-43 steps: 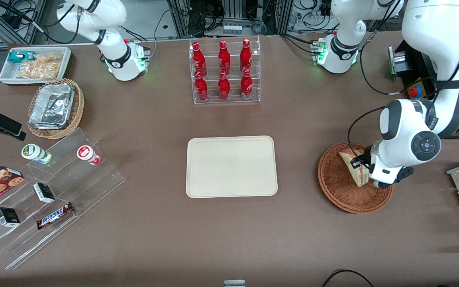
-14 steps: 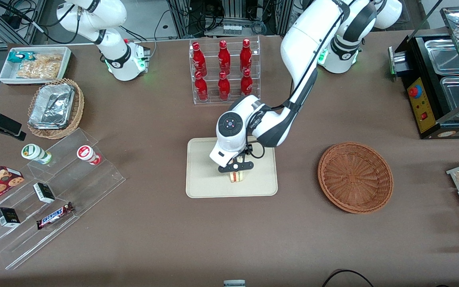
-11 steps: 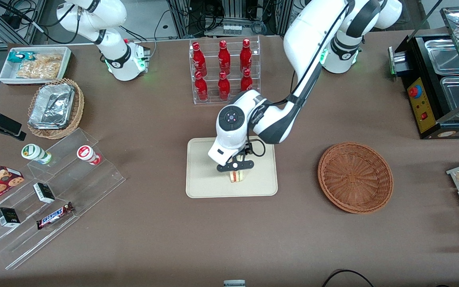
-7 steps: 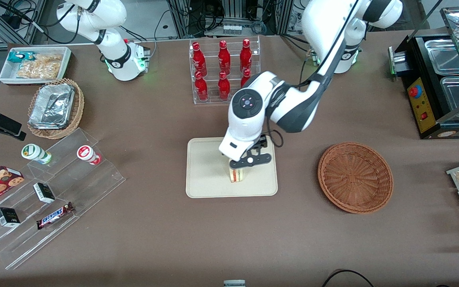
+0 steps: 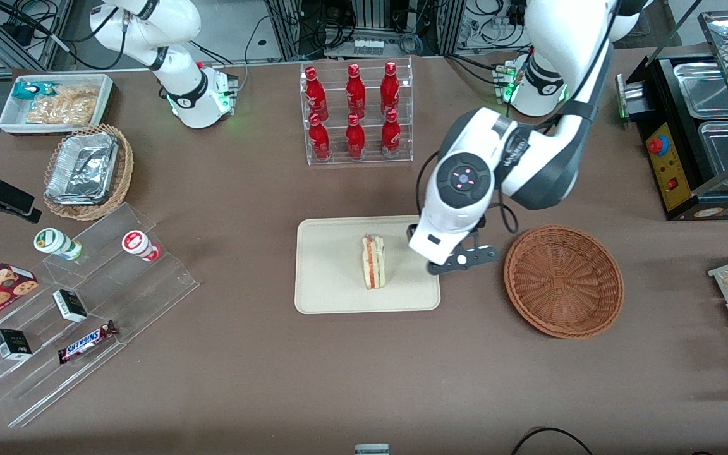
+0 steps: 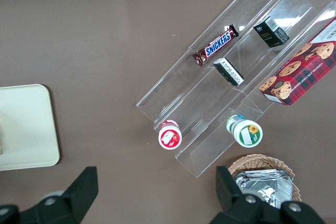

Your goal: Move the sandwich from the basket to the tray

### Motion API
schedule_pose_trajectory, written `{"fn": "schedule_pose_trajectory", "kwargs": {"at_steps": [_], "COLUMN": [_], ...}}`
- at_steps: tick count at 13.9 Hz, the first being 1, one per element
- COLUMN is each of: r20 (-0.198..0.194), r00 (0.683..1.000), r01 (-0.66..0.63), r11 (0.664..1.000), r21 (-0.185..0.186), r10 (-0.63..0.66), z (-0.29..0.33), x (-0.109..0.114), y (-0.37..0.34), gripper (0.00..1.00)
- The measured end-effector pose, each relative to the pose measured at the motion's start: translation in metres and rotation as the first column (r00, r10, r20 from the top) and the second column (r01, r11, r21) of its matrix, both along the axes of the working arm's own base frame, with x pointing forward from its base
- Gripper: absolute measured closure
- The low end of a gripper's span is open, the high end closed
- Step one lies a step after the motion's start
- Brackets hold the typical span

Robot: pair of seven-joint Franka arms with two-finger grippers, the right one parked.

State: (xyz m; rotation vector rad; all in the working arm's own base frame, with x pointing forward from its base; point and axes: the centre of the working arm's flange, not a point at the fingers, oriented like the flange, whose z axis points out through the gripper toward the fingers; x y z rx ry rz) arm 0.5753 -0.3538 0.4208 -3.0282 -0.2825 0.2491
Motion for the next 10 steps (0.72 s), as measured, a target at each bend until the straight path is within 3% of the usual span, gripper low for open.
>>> {"fn": "schedule_pose_trajectory", "kwargs": {"at_steps": [3,6,10], "r20": [-0.016,-0.007,-0.045], "r00": [0.999,0.998,0.985], "r01": [0.033,0.059,0.165], "r11": [0.999,0.998,0.984], "r21": [-0.006,-0.024,-0.059], "r10": [-0.033,-0.059,-0.168], "z": [0.014,0.045,0.099], "x": [-0.003,-0.009,-0.032], "y": [0.042,0.094,0.177], "gripper": [0.0,0.0,0.0]}}
